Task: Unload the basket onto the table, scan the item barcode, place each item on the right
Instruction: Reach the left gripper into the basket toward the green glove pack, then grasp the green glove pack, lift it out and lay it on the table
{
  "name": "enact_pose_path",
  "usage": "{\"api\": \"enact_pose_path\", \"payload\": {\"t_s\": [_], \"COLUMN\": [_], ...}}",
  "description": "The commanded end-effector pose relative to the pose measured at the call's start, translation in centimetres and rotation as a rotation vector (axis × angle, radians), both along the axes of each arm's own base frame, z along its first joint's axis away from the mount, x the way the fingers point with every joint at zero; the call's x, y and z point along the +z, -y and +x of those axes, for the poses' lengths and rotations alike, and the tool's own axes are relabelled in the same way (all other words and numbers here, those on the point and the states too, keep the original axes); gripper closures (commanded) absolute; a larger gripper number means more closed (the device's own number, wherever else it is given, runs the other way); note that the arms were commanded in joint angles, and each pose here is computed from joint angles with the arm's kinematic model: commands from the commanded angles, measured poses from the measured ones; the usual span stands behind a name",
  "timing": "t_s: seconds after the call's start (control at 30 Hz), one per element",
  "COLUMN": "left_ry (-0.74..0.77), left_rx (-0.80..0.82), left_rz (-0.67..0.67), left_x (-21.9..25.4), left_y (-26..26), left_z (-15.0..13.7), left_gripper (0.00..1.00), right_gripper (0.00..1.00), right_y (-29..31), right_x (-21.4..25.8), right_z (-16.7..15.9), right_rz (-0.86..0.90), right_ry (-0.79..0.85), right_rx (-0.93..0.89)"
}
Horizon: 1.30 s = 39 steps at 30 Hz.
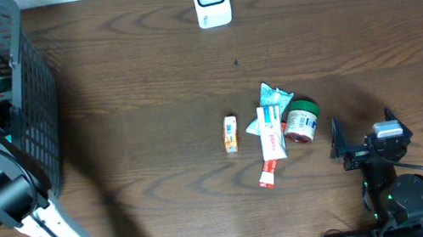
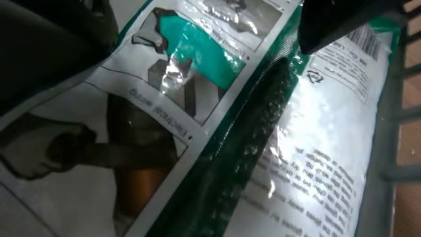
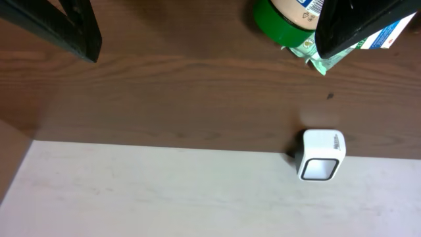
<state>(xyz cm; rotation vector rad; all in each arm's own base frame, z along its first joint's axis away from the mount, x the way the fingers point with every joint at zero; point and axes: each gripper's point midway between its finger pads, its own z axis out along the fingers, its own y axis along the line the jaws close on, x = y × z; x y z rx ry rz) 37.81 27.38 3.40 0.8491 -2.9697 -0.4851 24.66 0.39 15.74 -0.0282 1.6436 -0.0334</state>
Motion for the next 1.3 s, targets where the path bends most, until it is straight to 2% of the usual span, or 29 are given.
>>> {"api": "enact_pose_path", "payload": {"t_s": [0.0, 0.03, 0.1, 0.27, 0.37, 0.43, 0.47, 0.5, 0.53, 0.67, 0.77, 0.87, 1.0, 1.1, 1.27], "left_ry": [-0.134, -0.12, -0.095, -0.048, -0.021, 0.01, 0.039, 0.053, 0.073, 0.188, 0.343, 0.531, 0.763, 0.885, 0.973], "left_rx": [0.055, 0.064, 0.083, 0.127, 0.152, 0.164, 0.17, 0.171, 0.172, 0.215, 0.236, 0.278, 0.342, 0.27, 0.114], "left_rz": [-0.147, -0.172, -0.21, -0.274, -0.309, -0.339, -0.362, -0.365, -0.361, -0.285, -0.194, -0.095, -0.025, -0.051, -0.101], "left_x": [-7.5, -7.8, -8.3, -8.6, -8.6, -8.4, -7.8, -7.2, -6.3, -0.6, 6.3, 14.5, 25.1, 30.8, 35.9], "left_y": [0.8, 1.0, 1.1, 0.8, 0.6, 0.6, 0.7, 0.6, 0.4, -0.8, -1.5, -1.4, 1.5, 6.2, 14.5], "left_z": [-4.6, -4.7, -4.9, -5.3, -5.5, -5.2, -4.7, -4.5, -4.0, -2.2, -0.7, -0.5, -2.7, -4.8, -8.8], "left_gripper": [0.13, 0.14, 0.2, 0.47, 0.52, 0.67, 0.81, 0.9, 0.92, 0.92, 0.93, 0.93, 0.93, 0.93, 0.92], "right_gripper": [0.01, 0.01, 0.01, 0.01, 0.01, 0.01, 0.01, 0.01, 0.01, 0.01, 0.01, 0.01, 0.01, 0.01, 0.01], "right_y": [-0.1, -0.1, -0.1, -0.1, -0.1, -0.1, -0.1, -0.1, -0.1, -0.1, -0.1, -0.1, -0.1, -0.1, -0.1], "right_x": [-0.1, -0.1, -0.1, -0.1, -0.1, -0.1, -0.1, -0.1, -0.1, -0.1, -0.1, -0.1, -0.1, -0.1, -0.1], "right_z": [0.0, 0.0, 0.0, 0.0, 0.0, 0.0, 0.0, 0.0, 0.0, 0.0, 0.0, 0.0, 0.0, 0.0, 0.0], "right_rz": [-0.005, -0.005, -0.005, -0.005, -0.005, -0.005, -0.005, -0.005, -0.005, -0.005, -0.005, -0.005, -0.005, -0.005, -0.005], "right_ry": [-0.003, -0.003, -0.003, -0.003, -0.003, -0.003, -0.003, -0.003, -0.003, -0.003, -0.003, -0.003, -0.003, -0.003, -0.003], "right_rx": [0.003, 0.003, 0.003, 0.003, 0.003, 0.003, 0.003, 0.003, 0.003, 0.003, 0.003, 0.003, 0.003, 0.003, 0.003]}}
